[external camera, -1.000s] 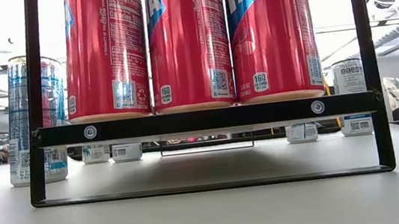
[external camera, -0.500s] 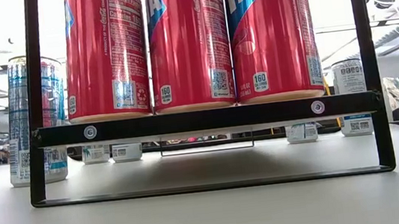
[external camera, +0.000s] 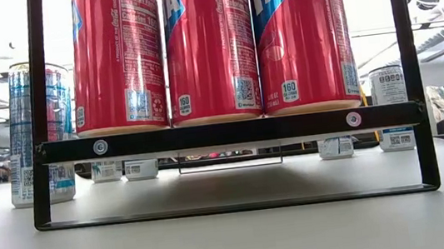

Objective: Sort soda cans
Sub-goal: Put the bottom left white pink soda can on the shelf

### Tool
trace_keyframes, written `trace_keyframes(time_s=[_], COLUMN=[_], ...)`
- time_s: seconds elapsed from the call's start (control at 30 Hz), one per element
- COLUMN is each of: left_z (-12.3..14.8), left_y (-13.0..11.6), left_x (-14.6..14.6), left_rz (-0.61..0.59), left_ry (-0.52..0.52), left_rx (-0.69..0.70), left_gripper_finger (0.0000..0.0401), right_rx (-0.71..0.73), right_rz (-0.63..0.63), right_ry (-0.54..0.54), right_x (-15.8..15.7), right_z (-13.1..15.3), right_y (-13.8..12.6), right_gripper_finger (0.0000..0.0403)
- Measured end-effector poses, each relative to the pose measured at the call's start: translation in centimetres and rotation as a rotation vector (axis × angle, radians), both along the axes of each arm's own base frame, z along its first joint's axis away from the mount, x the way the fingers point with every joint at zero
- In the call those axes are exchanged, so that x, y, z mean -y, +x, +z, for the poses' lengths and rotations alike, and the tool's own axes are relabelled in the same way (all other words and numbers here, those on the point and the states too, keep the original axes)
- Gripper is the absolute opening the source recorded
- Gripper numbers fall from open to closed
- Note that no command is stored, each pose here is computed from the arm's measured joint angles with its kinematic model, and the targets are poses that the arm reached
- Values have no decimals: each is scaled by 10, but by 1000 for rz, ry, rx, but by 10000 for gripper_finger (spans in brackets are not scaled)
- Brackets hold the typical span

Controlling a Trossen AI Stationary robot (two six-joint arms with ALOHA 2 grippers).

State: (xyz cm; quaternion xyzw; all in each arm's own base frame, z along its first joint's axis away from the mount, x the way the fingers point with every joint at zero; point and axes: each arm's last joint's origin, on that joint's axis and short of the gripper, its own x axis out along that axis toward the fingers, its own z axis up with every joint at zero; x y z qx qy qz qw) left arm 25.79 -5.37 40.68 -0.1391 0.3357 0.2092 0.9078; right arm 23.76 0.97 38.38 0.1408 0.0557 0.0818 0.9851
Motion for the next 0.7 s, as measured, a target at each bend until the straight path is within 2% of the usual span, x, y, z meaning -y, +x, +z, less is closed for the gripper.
trace_keyframes(time_s=[0.27,0.47,0.7], left_z=[-16,-25,-23], left_y=[-33,-35,-42], left_x=[19,25,24], left_rz=[31,54,67], left_ry=[2,-28,-42], left_rx=[95,87,89], left_gripper_finger=[335,333,333], right_rx=[-84,22,78], right_rz=[-4,-2,7], right_ry=[36,-18,-8], right_x=[-1,-2,-10], right_z=[-26,-47,-81], right_y=[36,81,119], right_gripper_finger=[228,228,229])
